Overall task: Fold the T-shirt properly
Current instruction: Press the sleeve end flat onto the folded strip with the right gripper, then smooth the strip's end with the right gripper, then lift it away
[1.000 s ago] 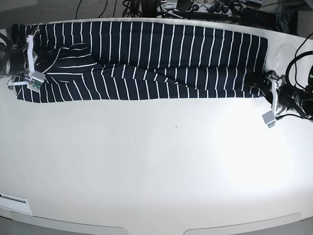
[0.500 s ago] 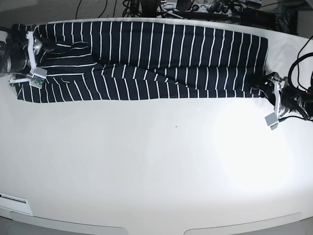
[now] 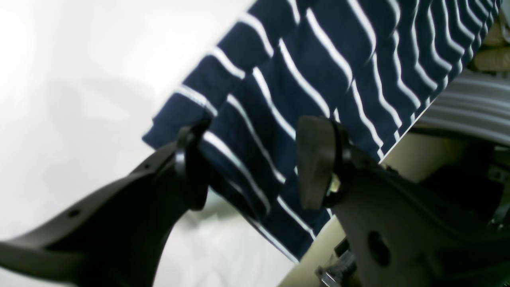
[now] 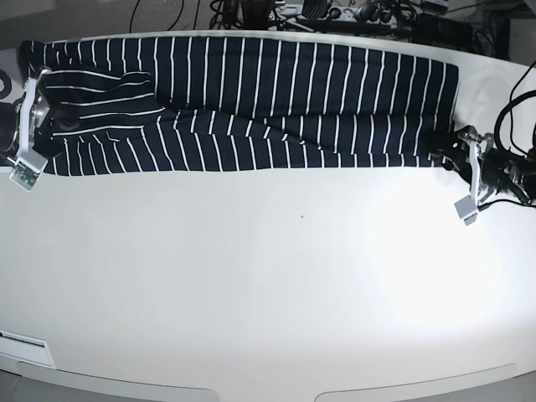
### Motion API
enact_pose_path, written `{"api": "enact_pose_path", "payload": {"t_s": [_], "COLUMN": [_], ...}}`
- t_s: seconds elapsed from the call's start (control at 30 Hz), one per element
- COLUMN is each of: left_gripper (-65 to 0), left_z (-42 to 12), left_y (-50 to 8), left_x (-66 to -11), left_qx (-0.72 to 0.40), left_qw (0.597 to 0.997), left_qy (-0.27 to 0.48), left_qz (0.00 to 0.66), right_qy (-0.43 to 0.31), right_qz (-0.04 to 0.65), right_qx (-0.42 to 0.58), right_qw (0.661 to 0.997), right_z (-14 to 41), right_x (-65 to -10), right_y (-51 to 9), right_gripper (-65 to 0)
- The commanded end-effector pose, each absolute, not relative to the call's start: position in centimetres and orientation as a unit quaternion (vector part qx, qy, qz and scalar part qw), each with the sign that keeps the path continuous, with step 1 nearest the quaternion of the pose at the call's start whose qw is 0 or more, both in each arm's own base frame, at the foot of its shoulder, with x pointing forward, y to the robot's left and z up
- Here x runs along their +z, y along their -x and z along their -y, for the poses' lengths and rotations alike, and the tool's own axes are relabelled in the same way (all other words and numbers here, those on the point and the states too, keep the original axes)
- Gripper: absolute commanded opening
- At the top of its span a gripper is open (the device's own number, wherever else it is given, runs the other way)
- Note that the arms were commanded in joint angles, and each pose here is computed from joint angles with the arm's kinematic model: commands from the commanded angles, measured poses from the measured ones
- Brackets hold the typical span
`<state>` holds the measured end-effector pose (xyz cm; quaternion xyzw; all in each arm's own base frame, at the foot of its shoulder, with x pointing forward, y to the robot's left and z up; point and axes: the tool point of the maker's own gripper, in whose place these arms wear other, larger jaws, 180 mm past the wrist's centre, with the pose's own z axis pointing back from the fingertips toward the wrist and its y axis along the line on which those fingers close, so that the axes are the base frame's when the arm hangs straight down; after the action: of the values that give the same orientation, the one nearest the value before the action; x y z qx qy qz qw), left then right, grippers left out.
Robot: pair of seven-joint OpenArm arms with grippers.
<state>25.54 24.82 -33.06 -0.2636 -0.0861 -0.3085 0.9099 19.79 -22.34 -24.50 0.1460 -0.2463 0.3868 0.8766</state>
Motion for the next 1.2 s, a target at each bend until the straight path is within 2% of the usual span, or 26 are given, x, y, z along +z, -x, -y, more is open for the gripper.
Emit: {"api": "enact_pose_path", "payload": {"t_s": [0.0,0.1,0.23,0.37,0.47,0.63,0.83,1.0,1.17], "left_gripper": [-29.4,-29.4,-29.4,-29.4,-29.4,-29.4,-29.4,-29.4,-29.4], "left_z": [-25.3,-25.2,-25.2,-25.2,-25.3,-25.5,-27.2,-29.1,-29.8], "left_y": [-26.7,-26.8,-26.9,-26.9,-27.4,-30.4,-34.3,-35.5,-35.7], "left_x": [-31.5,-31.4,-31.4,-31.4,-30.9,-28.0,-22.1,-19.1,-18.7], "left_qx": [-0.308,-0.307,-0.307,-0.307,-0.305,-0.294,-0.266,-0.228,-0.218], "left_qw": [0.909,0.908,0.908,0.908,0.908,0.899,0.88,0.874,0.877], "left_qy": [0.258,0.26,0.26,0.26,0.258,0.256,0.24,0.229,0.218], "left_qz": [0.111,0.116,0.117,0.117,0.129,0.199,0.313,0.363,0.368], "right_qy": [-0.154,-0.186,-0.179,-0.152,-0.17,-0.152,-0.122,-0.015,0.071], "right_qz": [0.264,0.28,0.297,0.284,0.274,0.261,0.324,0.34,0.337], "right_qx": [0.377,0.334,0.251,0.183,0.143,0.154,0.184,0.119,0.0], "right_qw": [0.875,0.881,0.904,0.929,0.936,0.941,0.92,0.933,0.939], "right_z": [22.1,21.6,23.1,25.7,26.1,26.0,25.3,29.5,33.8], "right_x": [-24.3,-26.5,-30.3,-34.3,-36.3,-38.1,-37.2,-36.2,-35.8], "right_y": [-20.2,-20.0,-20.6,-20.4,-19.7,-19.5,-22.7,-26.2,-26.7], "right_gripper": [-41.8,-65.0,-65.0,-65.0,-65.0,-65.0,-65.0,-65.0,-65.0]}}
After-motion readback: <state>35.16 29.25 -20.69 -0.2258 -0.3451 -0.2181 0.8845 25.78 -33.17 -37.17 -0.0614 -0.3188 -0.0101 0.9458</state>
